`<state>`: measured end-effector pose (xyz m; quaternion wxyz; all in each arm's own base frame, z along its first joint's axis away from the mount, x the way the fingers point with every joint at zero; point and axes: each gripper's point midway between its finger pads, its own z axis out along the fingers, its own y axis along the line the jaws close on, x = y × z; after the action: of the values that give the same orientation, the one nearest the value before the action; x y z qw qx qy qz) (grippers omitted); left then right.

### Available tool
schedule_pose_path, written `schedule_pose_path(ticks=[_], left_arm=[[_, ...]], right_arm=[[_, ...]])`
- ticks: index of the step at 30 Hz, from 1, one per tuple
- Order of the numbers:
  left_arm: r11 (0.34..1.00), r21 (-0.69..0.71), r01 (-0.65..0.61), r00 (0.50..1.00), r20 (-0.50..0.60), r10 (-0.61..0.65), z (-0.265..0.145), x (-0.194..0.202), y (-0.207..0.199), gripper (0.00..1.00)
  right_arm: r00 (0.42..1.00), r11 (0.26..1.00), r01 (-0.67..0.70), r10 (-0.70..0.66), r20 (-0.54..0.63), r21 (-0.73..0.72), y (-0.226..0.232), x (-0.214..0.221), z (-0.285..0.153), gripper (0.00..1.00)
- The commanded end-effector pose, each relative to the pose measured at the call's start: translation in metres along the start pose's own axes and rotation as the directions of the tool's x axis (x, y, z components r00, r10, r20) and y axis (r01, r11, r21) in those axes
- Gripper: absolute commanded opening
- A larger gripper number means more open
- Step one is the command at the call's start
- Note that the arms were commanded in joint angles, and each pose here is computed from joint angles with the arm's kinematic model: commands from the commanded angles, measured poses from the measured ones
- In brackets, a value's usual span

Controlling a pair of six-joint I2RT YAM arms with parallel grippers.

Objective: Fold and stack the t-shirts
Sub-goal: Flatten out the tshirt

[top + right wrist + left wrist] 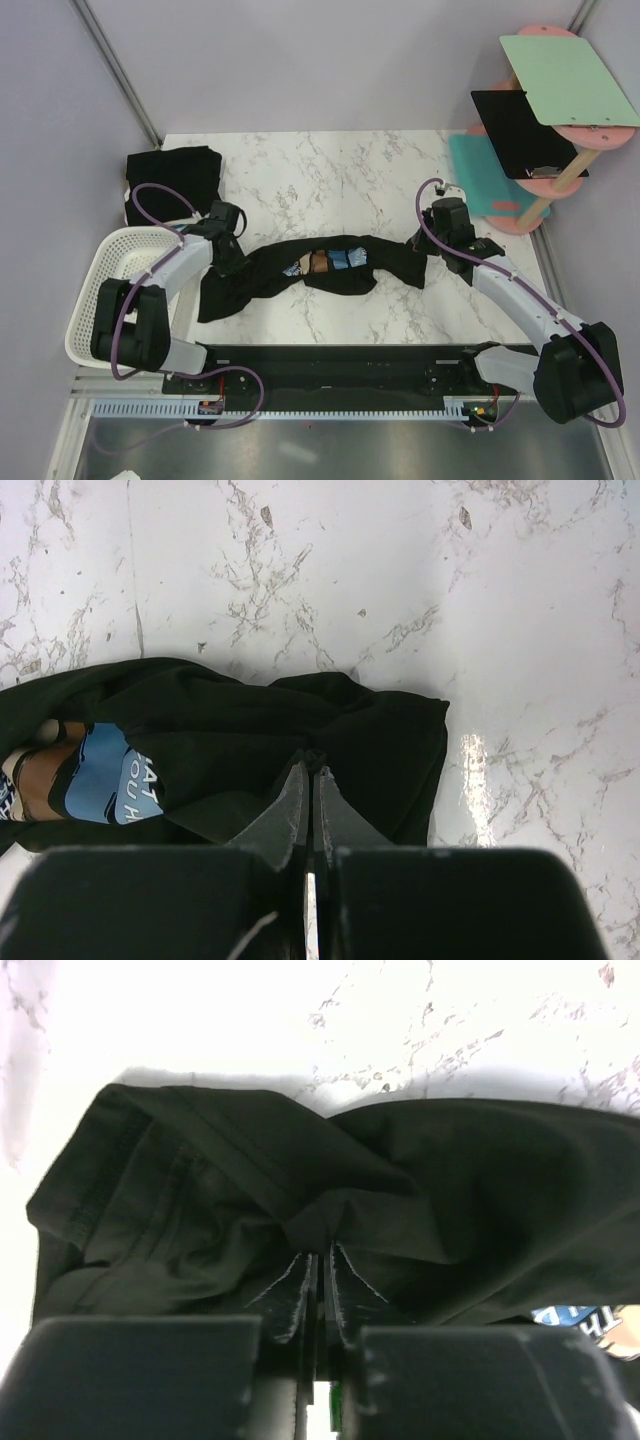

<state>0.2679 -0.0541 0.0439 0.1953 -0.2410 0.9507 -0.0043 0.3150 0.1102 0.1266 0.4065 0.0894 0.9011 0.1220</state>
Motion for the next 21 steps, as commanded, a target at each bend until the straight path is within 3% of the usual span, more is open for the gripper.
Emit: schedule_pose_path(ticks=[1, 4, 9, 13, 21], left_arm=[[1.0, 0.023, 0.007, 0.999, 0.048, -0.008, 0.001, -0.015, -0.008, 0.02], [0.999, 0.053, 0.009, 0.994, 0.108, -0.015, -0.015, -0.035, -0.017, 0.02], [0.993, 0.118, -0.001, 0.964, 0.264, -0.03, -0.076, -0.088, -0.035, 0.02], [0.985, 0.171, -0.014, 0.908, 0.414, -0.059, -0.14, -0.141, -0.049, 0.02], [0.974, 0.224, -0.041, 0.818, 0.568, -0.097, -0.221, -0.19, -0.052, 0.02]], right_arm=[[0.999, 1.0, -0.01, 0.011, 0.033, -0.016, 0.005, -0.01, 0.002, 0.0], [0.999, 1.0, -0.004, 0.005, 0.05, -0.021, 0.008, -0.018, 0.0, 0.0], [0.991, 0.999, 0.014, -0.01, 0.133, -0.032, 0.019, -0.062, -0.008, 0.0], [0.976, 0.999, 0.01, -0.001, 0.216, -0.042, 0.028, -0.11, -0.019, 0.0], [0.921, 0.994, 0.019, 0.023, 0.39, -0.103, 0.052, -0.198, -0.066, 0.0]])
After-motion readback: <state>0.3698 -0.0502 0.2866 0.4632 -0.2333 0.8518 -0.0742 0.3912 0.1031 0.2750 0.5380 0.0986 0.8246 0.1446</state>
